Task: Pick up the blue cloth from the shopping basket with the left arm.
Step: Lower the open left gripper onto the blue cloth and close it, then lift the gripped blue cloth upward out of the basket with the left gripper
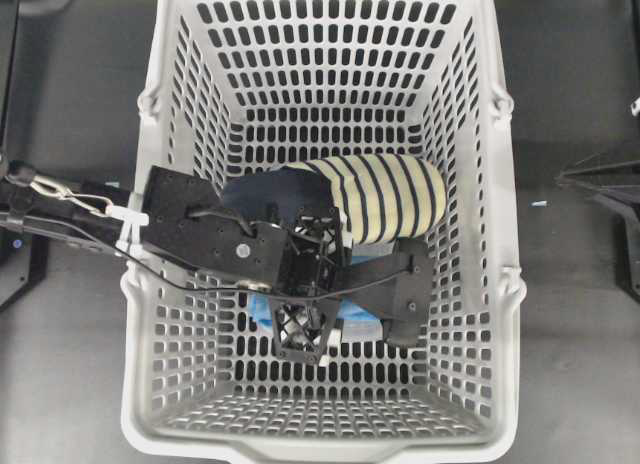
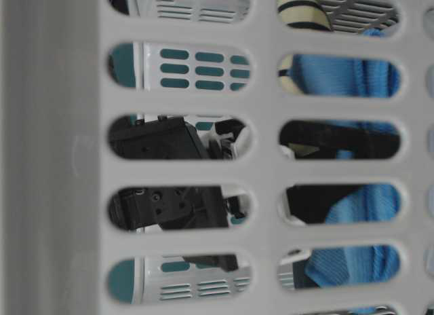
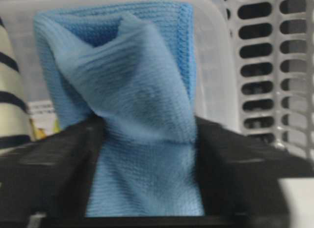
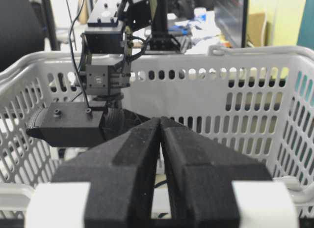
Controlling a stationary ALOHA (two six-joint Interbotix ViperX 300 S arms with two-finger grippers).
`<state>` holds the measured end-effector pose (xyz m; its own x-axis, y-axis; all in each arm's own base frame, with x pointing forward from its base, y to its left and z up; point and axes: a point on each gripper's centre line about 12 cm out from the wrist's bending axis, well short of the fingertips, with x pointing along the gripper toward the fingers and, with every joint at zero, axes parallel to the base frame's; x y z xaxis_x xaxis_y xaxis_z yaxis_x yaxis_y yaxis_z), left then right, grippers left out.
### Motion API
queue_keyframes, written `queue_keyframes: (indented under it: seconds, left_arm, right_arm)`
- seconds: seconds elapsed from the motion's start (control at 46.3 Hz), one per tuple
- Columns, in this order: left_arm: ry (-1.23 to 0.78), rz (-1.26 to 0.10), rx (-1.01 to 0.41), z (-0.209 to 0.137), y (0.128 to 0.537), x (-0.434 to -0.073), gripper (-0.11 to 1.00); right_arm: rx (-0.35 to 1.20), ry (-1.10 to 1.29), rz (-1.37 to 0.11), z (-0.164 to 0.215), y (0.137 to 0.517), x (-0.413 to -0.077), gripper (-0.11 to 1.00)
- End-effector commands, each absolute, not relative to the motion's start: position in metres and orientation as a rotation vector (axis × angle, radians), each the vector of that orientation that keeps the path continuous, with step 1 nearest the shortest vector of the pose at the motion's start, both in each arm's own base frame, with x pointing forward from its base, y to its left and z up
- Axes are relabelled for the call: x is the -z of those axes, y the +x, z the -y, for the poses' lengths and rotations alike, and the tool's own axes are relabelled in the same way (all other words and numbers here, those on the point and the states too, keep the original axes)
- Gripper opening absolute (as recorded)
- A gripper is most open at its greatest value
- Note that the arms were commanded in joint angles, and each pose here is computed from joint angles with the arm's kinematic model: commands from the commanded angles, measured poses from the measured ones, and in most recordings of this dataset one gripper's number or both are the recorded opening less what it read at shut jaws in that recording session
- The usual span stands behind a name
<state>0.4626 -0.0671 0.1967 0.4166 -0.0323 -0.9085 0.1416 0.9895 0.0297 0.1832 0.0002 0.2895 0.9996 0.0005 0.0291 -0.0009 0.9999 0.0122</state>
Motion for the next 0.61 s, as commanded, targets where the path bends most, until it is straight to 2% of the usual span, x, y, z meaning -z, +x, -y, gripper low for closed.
queue_keyframes:
  seconds: [0.0, 0.108, 0.151, 0.346, 0.475, 0.583]
  left_arm:
    - [0.116, -1.122, 0.115, 0.068, 0.462, -0.203, 0.43]
    - [0.114, -1.093, 0.115, 0.067, 0.461, -0.222, 0.16]
    - [0.114, -1.081, 0.114, 0.067, 0.461, -0.232, 0.11]
    - [0.106, -1.003, 0.116, 0.068, 0.453, -0.313, 0.11]
    - [0.1, -0.885, 0.12, 0.067, 0.439, -0.374, 0.11]
    - [0.115, -0.805, 0.129, 0.064, 0.423, -0.407, 0.11]
  right_arm:
    - [0.0, 0.015, 0.038, 0.0, 0.185, -0.293, 0.01]
    - [0.0, 0.015, 0.037, 0.0, 0.184, -0.292, 0.01]
    - [0.0, 0.015, 0.035, 0.0, 0.184, -0.292, 0.01]
    - [0.0, 0.017, 0.035, 0.0, 0.184, -0.291, 0.01]
    - [0.0, 0.017, 0.037, 0.0, 0.184, -0.291, 0.01]
    - [0.0, 0.017, 0.038, 0.0, 0.184, -0.292, 0.01]
